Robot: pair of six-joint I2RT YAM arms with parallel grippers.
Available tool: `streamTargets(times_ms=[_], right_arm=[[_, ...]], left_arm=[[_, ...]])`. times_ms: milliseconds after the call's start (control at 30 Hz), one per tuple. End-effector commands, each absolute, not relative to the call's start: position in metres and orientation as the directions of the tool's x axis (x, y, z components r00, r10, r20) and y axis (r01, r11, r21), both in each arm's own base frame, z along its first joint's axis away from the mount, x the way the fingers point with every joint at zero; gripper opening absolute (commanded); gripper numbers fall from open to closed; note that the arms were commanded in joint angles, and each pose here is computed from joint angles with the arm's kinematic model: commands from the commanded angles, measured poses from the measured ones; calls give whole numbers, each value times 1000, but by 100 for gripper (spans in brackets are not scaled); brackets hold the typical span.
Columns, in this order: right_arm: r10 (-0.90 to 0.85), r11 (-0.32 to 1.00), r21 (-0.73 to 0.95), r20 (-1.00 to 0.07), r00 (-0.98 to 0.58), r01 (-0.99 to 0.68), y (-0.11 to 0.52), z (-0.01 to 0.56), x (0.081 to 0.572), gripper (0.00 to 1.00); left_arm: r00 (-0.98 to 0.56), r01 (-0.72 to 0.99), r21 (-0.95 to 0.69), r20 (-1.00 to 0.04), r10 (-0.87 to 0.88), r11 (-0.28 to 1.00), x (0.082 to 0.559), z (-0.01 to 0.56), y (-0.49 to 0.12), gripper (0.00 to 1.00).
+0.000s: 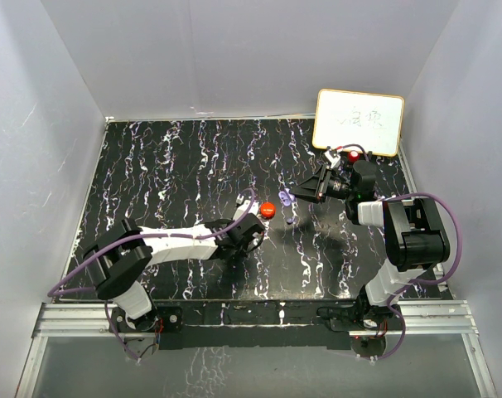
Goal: Insert the wireless bluetooth earbuds into the charging case
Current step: Pick up the earbud from the center of the board.
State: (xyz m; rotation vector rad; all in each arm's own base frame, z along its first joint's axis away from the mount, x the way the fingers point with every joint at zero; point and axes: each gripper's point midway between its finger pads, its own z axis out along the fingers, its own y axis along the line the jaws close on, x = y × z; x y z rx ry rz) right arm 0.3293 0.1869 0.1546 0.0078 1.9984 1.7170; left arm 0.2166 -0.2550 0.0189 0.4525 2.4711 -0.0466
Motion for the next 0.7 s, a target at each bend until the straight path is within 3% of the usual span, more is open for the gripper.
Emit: streamTargets(times_ms=[0, 333, 667], right_arm=[[316, 197, 897, -440, -841, -395, 186, 170, 328, 0], [316, 197, 897, -440, -841, -395, 186, 170, 329, 0], [319, 198, 900, -434, -842, -389, 186, 168, 330, 0]], left_arm=[[-777, 308, 111, -544, 317, 945, 211, 13, -237, 9], [-748, 276, 98, -602, 278, 956, 221, 30, -237, 0], [-574, 322, -47, -804, 155, 946, 247, 104, -258, 0]])
